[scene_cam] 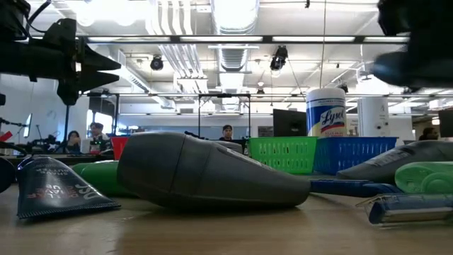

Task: Pick & Place Travel size toiletries
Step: Put the gray deodorant into the blue bin

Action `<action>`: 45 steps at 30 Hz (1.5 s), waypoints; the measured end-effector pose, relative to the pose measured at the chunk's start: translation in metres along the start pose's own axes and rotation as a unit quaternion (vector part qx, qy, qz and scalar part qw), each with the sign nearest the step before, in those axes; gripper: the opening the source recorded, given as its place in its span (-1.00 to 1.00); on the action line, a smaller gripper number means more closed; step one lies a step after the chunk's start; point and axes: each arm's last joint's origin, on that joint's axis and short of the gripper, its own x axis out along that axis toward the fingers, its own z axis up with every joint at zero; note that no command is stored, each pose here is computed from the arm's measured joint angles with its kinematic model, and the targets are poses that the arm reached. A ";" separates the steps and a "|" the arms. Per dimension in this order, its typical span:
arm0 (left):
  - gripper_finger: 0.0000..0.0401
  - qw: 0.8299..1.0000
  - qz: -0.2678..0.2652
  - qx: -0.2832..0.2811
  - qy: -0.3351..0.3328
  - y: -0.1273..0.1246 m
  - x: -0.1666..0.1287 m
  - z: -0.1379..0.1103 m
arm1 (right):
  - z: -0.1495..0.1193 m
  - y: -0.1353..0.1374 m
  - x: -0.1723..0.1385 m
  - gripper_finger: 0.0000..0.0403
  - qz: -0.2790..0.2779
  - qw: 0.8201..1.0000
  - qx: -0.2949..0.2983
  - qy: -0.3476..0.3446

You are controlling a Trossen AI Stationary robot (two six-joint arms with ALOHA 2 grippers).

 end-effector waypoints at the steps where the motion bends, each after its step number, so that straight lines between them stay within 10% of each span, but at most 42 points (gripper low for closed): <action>1: -0.08 1.000 0.000 0.000 0.000 0.000 0.000 0.000 | 0.006 -0.003 -0.001 0.01 0.002 0.999 0.029 -0.022; 16: -0.08 1.000 0.000 0.000 0.000 0.000 0.000 0.000 | 0.095 -0.035 0.064 0.01 -0.040 0.984 0.173 -0.025; 30: -0.08 1.000 0.000 0.000 0.000 0.000 0.000 0.000 | 0.098 -0.024 0.111 0.08 -0.087 0.957 0.274 0.030; 40: -0.08 1.000 0.000 0.000 0.000 0.000 0.000 0.000 | 0.105 -0.016 0.111 0.48 -0.095 0.957 0.274 0.019; 45: -0.08 1.000 0.000 0.000 0.000 0.000 0.000 0.000 | 0.108 -0.001 0.088 0.63 -0.102 0.977 0.184 0.032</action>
